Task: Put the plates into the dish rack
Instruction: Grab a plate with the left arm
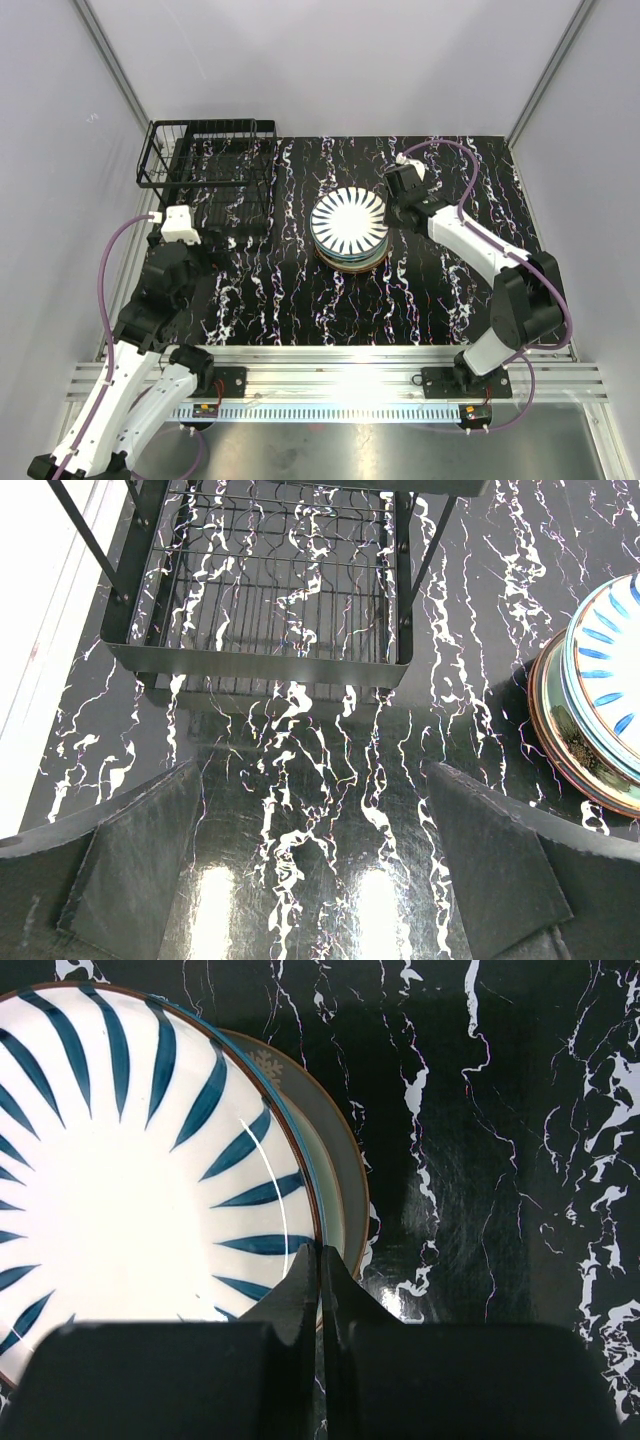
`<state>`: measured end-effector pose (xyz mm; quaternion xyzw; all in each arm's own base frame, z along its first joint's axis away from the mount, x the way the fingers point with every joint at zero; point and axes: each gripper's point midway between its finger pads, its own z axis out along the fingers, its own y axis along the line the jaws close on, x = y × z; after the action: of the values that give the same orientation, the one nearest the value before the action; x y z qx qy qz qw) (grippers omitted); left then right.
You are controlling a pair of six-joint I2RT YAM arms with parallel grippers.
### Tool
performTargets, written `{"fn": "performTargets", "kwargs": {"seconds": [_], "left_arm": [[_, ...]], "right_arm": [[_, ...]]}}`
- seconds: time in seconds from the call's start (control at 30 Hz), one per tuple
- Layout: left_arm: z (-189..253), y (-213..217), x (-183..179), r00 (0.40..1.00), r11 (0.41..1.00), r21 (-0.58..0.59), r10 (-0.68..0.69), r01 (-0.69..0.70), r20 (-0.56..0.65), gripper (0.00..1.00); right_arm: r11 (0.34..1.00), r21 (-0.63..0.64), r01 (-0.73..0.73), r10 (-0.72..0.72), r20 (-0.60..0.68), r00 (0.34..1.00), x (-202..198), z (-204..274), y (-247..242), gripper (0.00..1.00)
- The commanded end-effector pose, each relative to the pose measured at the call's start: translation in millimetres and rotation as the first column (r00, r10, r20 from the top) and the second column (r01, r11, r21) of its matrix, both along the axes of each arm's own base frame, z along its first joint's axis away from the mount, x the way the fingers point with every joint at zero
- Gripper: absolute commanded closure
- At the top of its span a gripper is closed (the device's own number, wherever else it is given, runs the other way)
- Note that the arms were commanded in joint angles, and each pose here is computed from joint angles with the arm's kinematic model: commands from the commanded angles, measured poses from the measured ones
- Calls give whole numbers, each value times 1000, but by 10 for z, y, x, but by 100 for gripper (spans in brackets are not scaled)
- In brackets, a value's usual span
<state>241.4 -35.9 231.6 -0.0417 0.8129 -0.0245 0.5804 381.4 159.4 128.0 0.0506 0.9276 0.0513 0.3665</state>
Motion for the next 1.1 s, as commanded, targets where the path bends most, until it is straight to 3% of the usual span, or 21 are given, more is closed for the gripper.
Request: {"fn": "performTargets", "kwargs": {"seconds": [0.0,0.23,0.5,0.63,0.73,0.87,1.07], "left_arm": [[126,-27,38,999,1000,-24,-2,3,43,1],[99,-56,65,1000,999,-32,-5,6,20,1],[156,-347,140,993,989,-112,-106,100,-51,1],[172,-558,163,983,965,-213,-168,150,-70,1],[144,-798,168,966,924,-320,-248,211,-77,1],[-78,-1192,138,912,825,-472,-398,310,-97,1],[-321,-1492,173,872,716,-624,-476,313,-109,1]], "right_arm": [[1000,-3,16,-16,86,996,101,390,-25,100],[999,46,-19,16,75,997,23,480,56,100],[996,83,-37,33,46,998,-162,559,63,100],[992,118,-32,27,43,999,-208,606,90,100],[989,147,-33,28,34,999,-263,622,121,100],[979,205,-17,19,-10,1000,-403,515,157,100],[963,268,-14,20,-20,1000,-520,537,194,100]]}}
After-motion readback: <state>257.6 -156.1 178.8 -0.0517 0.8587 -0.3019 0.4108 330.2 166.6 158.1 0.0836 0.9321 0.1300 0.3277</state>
